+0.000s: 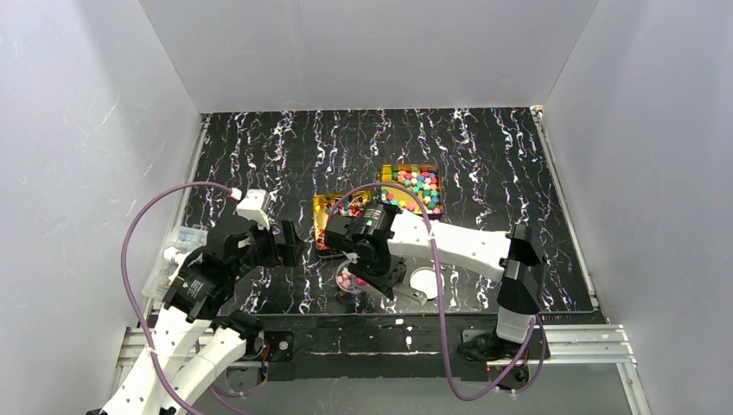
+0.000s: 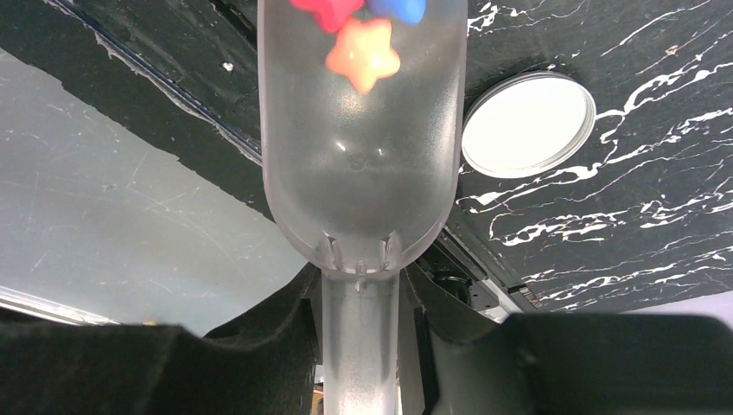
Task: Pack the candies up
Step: Place the fake candies in the packing bottle, then scoop the fake candies from the storage box.
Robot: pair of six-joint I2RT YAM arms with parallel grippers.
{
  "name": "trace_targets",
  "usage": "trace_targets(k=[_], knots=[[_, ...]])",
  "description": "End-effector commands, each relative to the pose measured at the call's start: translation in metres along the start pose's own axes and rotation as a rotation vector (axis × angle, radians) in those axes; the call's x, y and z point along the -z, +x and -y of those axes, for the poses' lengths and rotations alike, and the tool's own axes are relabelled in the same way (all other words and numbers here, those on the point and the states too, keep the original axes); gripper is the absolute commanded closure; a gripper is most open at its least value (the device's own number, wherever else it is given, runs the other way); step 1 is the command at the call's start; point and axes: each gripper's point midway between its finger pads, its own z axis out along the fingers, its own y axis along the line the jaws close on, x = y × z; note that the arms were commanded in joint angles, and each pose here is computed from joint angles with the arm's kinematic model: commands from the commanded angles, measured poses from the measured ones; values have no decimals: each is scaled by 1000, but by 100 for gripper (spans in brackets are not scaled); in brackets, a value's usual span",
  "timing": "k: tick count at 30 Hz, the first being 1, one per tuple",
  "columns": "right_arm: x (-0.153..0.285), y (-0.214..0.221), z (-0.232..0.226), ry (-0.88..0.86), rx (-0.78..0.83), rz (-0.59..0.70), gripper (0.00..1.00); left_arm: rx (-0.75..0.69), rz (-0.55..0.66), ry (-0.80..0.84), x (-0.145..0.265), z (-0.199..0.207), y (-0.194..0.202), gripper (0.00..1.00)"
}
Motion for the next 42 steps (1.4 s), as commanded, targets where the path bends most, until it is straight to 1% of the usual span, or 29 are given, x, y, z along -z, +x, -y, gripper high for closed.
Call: trace_targets(k=[1, 16, 20, 22, 30, 34, 36, 40, 42], knots=[[8, 3, -3, -41, -13, -14, 99, 3, -4, 10, 2, 1, 2, 2], [18, 26, 2, -56, -79, 9, 99, 4, -9, 11, 1, 1, 3, 2], [23, 18, 0, -62, -81, 33, 99, 5, -11, 13, 1, 1, 3, 2], [24, 17, -5, -89, -76, 24, 99, 7, -10, 15, 1, 2, 2, 2], [22, 12, -3, -79, -77, 23, 99, 7, -4, 17, 2, 2, 2, 2], [15, 15, -5, -90, -75, -14, 99, 7, -11, 20, 1, 2, 3, 2], [13, 11, -3, -75, -72, -9, 99, 5, -11, 20, 1, 2, 3, 2], [10, 5, -14, -132, -41, -39, 99, 6, -10, 20, 1, 2, 3, 2], [7, 1, -4, -96, -54, -27, 99, 6, -7, 21, 2, 2, 2, 2]])
